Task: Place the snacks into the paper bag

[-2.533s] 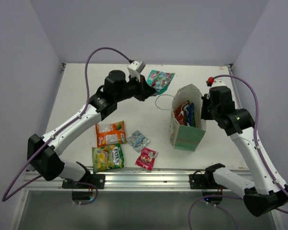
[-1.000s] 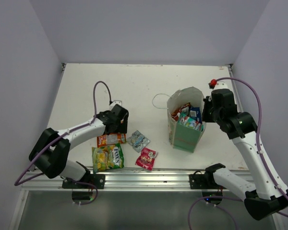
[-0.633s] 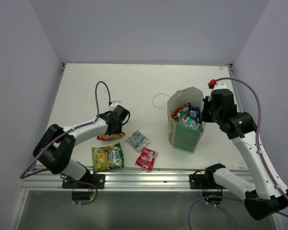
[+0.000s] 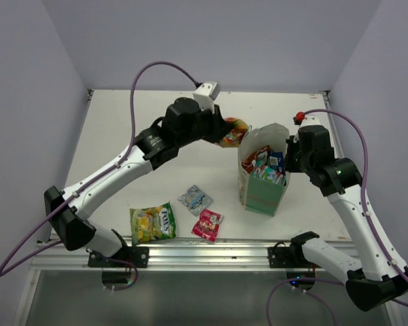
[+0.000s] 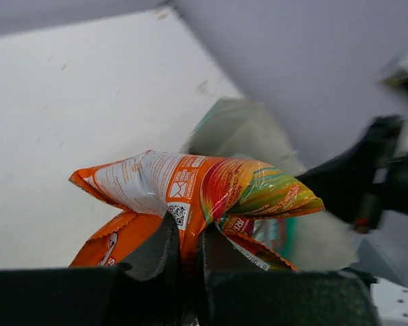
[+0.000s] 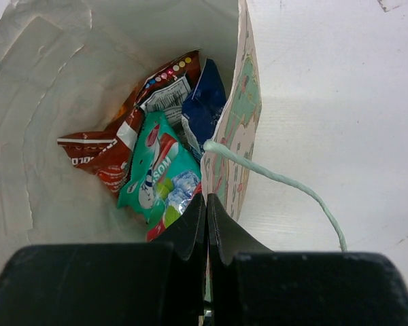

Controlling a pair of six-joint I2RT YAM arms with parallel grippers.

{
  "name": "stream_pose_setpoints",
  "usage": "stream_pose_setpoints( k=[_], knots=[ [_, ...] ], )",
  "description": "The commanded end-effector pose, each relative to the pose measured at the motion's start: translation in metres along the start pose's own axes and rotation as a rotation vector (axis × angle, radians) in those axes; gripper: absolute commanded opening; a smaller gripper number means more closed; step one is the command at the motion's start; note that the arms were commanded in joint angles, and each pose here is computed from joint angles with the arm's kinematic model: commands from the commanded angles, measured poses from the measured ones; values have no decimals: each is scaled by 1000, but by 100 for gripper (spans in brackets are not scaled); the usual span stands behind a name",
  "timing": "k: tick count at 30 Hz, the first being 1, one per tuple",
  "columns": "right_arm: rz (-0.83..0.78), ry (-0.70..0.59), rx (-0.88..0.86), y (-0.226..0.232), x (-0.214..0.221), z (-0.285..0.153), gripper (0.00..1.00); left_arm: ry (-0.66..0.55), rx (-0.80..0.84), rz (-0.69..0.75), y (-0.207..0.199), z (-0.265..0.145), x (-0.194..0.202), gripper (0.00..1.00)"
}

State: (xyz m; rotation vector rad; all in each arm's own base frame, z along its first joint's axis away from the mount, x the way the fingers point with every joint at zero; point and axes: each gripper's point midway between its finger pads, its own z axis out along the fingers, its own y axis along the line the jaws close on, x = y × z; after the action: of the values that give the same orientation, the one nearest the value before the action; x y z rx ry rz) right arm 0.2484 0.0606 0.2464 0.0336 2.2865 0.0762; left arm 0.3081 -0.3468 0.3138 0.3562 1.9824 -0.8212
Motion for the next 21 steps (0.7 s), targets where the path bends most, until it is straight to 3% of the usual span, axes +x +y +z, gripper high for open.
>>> stream_pose_setpoints(
  k=[1, 6, 12, 19, 21],
  knots=[
    [-3, -16, -39, 9, -5, 4, 0, -118, 338, 64, -84, -11, -47, 0],
    [-2, -21, -33, 7, -5, 3, 0, -45, 449, 73, -111, 14, -22, 0],
    [-2, -25, -28, 6, -7, 1, 0, 93, 449, 107, -114, 55, 31, 0],
    [-3, -14, -23, 5, -4, 3, 0, 48, 446, 175, -132, 45, 28, 0],
    [-3, -14, -23, 6, -5, 4, 0, 101, 428, 176, -129, 52, 39, 0]
  ],
)
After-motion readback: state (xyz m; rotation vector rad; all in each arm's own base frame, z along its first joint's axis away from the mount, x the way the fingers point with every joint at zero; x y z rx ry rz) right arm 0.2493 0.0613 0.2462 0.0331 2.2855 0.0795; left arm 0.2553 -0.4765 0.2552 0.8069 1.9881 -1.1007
